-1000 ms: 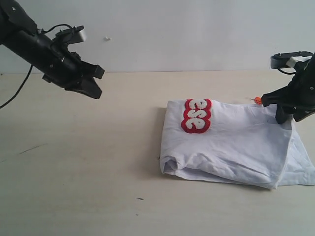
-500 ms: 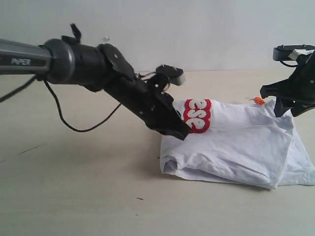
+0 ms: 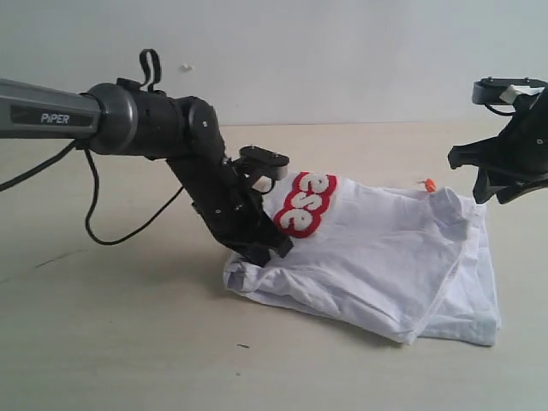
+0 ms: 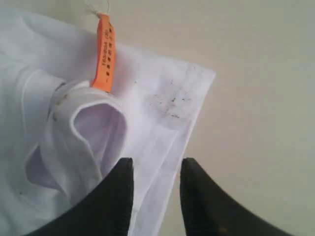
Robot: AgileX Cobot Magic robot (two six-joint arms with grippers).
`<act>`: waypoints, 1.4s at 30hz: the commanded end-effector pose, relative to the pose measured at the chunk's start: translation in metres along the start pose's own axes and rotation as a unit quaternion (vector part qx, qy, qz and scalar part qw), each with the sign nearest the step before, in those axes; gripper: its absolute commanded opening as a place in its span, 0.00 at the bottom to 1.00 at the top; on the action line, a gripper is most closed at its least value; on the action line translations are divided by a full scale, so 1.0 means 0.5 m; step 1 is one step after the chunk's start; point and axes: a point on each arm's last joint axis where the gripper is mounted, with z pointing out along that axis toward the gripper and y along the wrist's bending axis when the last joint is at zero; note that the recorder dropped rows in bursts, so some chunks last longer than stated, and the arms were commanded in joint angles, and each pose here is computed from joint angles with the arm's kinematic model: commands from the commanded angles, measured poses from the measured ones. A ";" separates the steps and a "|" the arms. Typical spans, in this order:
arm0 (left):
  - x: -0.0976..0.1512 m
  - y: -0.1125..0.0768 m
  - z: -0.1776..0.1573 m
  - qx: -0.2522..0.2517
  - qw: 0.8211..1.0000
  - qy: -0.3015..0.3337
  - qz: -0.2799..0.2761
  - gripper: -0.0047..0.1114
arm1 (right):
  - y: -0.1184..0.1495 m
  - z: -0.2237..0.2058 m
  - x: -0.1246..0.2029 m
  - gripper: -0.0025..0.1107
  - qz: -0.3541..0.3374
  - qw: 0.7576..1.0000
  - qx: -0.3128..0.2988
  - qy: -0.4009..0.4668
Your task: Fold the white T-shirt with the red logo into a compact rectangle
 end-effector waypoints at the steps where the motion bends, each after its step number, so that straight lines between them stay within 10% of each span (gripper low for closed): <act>1: 0.082 0.060 0.013 -0.014 0.997 0.065 -0.034 0.04 | 0.016 -0.015 -0.008 0.31 -0.010 0.999 -0.048 -0.010; 8: 0.130 0.111 -0.050 -0.020 0.990 0.003 -0.141 0.04 | 0.076 -0.014 0.007 0.31 -0.051 0.990 -0.123 0.042; 15: 0.193 0.041 -0.064 0.008 0.986 0.051 -0.157 0.04 | 0.208 -0.001 0.021 0.49 -0.130 0.966 -0.217 0.047; 28: 0.134 -0.021 -0.281 -0.040 0.977 -0.178 -0.109 0.04 | 0.180 0.049 -0.002 0.56 -0.094 0.986 -0.135 0.010; 42: 0.131 -0.030 -0.328 -0.055 0.968 -0.225 -0.094 0.04 | 0.205 0.151 -0.020 0.45 -0.089 0.971 -0.213 0.054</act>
